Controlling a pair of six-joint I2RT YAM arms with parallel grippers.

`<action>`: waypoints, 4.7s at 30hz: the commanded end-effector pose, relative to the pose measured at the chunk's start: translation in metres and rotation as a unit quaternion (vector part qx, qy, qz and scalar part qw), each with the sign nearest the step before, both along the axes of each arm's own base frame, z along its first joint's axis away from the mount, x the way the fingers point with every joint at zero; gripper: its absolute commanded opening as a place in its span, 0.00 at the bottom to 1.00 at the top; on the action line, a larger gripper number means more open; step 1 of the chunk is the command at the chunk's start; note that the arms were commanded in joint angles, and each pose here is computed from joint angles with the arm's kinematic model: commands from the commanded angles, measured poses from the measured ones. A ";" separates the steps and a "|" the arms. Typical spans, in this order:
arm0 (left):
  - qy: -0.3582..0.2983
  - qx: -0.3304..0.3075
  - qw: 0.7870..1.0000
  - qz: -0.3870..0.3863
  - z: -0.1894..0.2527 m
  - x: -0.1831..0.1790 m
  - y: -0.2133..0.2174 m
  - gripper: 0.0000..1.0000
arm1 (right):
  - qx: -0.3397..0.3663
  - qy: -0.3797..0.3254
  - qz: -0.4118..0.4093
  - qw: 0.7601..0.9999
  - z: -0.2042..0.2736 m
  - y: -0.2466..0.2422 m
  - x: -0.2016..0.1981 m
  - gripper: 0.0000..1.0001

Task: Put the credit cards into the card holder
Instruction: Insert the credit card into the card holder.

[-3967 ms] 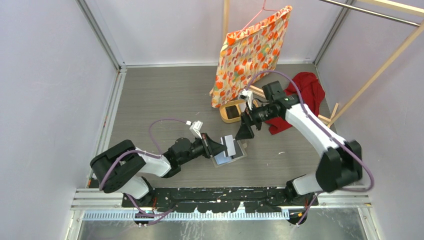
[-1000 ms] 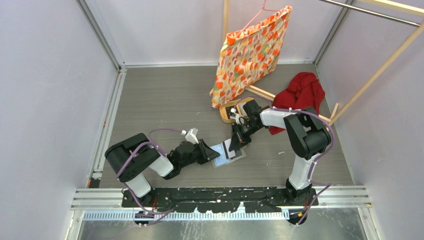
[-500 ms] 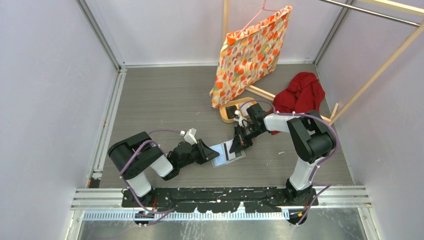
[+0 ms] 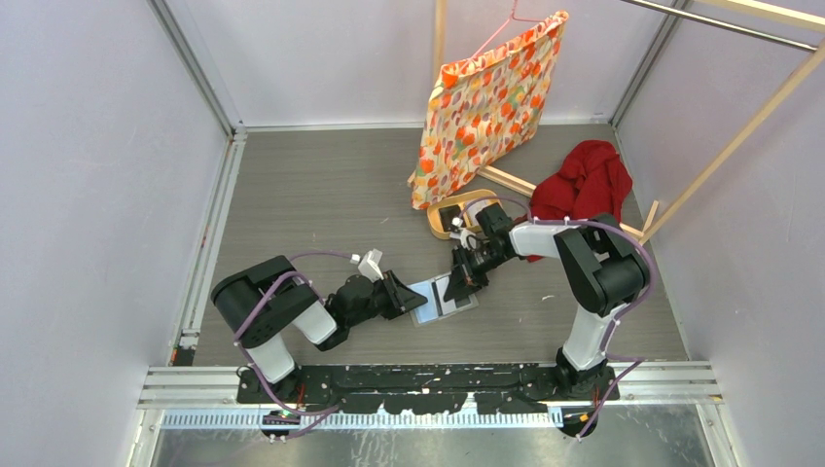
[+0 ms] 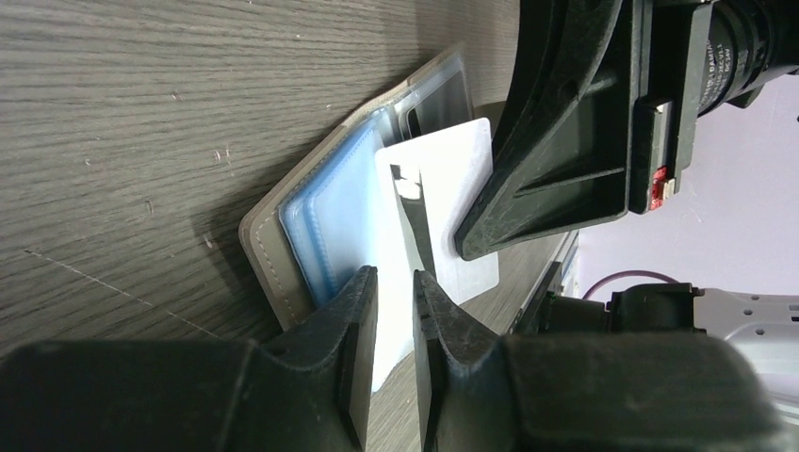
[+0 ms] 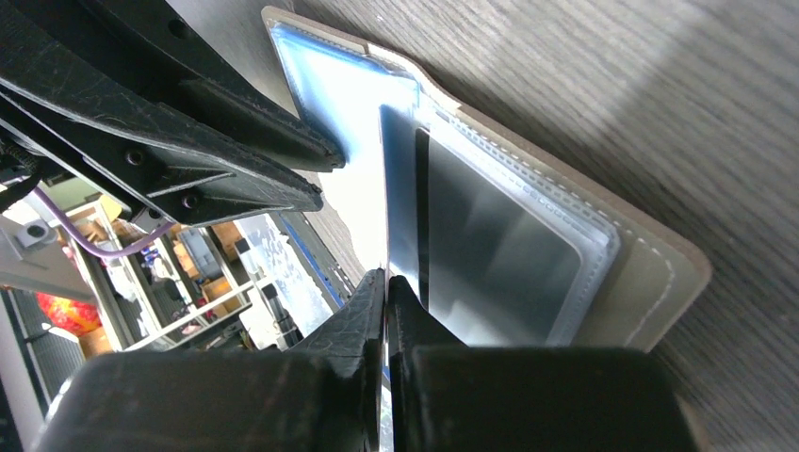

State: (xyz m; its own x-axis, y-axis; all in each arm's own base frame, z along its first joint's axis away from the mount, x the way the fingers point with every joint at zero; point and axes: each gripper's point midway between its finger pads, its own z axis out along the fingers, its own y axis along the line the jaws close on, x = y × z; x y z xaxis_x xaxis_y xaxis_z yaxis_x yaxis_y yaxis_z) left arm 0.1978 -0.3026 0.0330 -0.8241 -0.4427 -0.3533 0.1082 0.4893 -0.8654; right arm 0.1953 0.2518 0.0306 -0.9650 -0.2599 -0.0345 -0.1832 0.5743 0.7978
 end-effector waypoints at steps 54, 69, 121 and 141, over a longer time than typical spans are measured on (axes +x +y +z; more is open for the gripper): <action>-0.023 0.085 0.995 0.049 0.035 -0.013 0.062 0.46 | -0.121 -0.189 0.233 0.946 0.018 0.041 -0.006 0.48; 0.053 0.068 0.994 0.070 0.012 -0.016 0.057 0.61 | -0.132 -0.191 0.261 0.937 0.015 0.039 -0.010 0.62; 0.138 0.047 0.988 0.045 -0.004 -0.039 0.039 0.60 | -0.042 -0.079 0.259 0.962 0.013 0.063 -0.048 0.58; 0.117 0.018 0.993 0.027 0.005 -0.035 0.021 0.01 | -0.027 -0.053 0.247 0.967 0.015 0.063 -0.048 0.58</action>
